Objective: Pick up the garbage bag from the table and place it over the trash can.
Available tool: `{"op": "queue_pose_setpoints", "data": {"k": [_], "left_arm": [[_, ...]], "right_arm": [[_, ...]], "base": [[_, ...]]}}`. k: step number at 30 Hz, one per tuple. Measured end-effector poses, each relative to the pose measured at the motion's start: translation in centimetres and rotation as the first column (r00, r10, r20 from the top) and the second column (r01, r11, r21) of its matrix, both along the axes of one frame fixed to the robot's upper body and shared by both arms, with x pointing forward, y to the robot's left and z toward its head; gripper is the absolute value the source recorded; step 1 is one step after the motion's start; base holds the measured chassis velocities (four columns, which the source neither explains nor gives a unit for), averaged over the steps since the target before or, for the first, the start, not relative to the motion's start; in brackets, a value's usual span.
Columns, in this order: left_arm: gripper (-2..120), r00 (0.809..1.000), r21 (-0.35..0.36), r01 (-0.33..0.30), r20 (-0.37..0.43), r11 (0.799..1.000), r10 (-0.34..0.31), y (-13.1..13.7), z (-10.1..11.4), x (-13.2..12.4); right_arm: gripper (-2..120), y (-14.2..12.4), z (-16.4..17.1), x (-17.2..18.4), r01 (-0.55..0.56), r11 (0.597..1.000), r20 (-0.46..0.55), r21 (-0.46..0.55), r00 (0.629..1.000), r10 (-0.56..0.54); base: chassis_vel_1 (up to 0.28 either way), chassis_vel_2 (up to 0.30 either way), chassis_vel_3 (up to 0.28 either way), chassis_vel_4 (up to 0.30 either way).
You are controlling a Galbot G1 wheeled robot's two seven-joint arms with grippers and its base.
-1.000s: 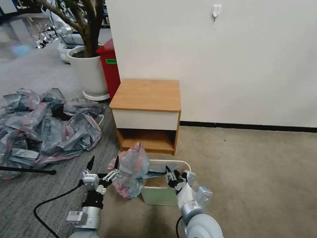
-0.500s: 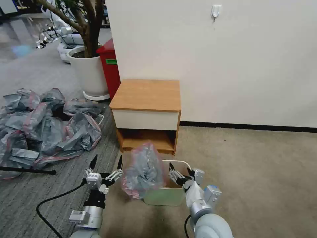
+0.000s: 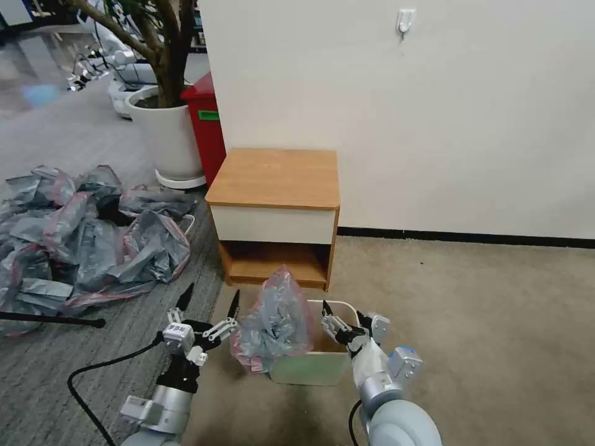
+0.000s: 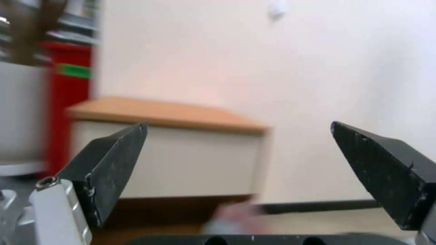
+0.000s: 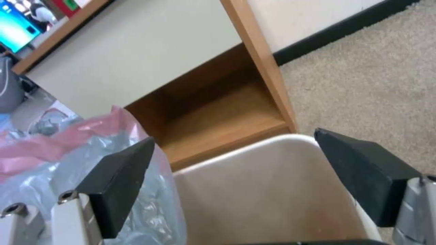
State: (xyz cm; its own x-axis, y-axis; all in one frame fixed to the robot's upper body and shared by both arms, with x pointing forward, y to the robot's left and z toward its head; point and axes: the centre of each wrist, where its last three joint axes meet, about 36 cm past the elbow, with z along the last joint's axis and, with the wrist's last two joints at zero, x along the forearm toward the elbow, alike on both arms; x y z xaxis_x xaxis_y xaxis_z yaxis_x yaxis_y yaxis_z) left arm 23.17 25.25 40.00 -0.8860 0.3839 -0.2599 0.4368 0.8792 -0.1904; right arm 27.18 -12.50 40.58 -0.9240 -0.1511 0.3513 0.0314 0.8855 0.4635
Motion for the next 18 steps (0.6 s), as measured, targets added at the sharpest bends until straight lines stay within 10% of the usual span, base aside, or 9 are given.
{"op": "queue_pose_setpoints", "data": {"k": [6,18], "left_arm": [[100,0.967,-0.129,0.24,-0.054,0.962,-0.248,-1.8,0.8,-0.7],[100,0.934,-0.06,0.231,-0.267,0.971,-0.239,-5.4,-3.4,1.1]], "right_arm": [[90,-0.4,0.4,-0.2,0.012,1.0,0.005,0.002,1.0,-0.012],[86,-1.6,0.5,-1.2,0.046,0.999,0.002,-0.01,0.999,-0.046]], "base": [[0.0,0.0,0.0,0.0],[0.0,0.0,0.0,0.0]]}}
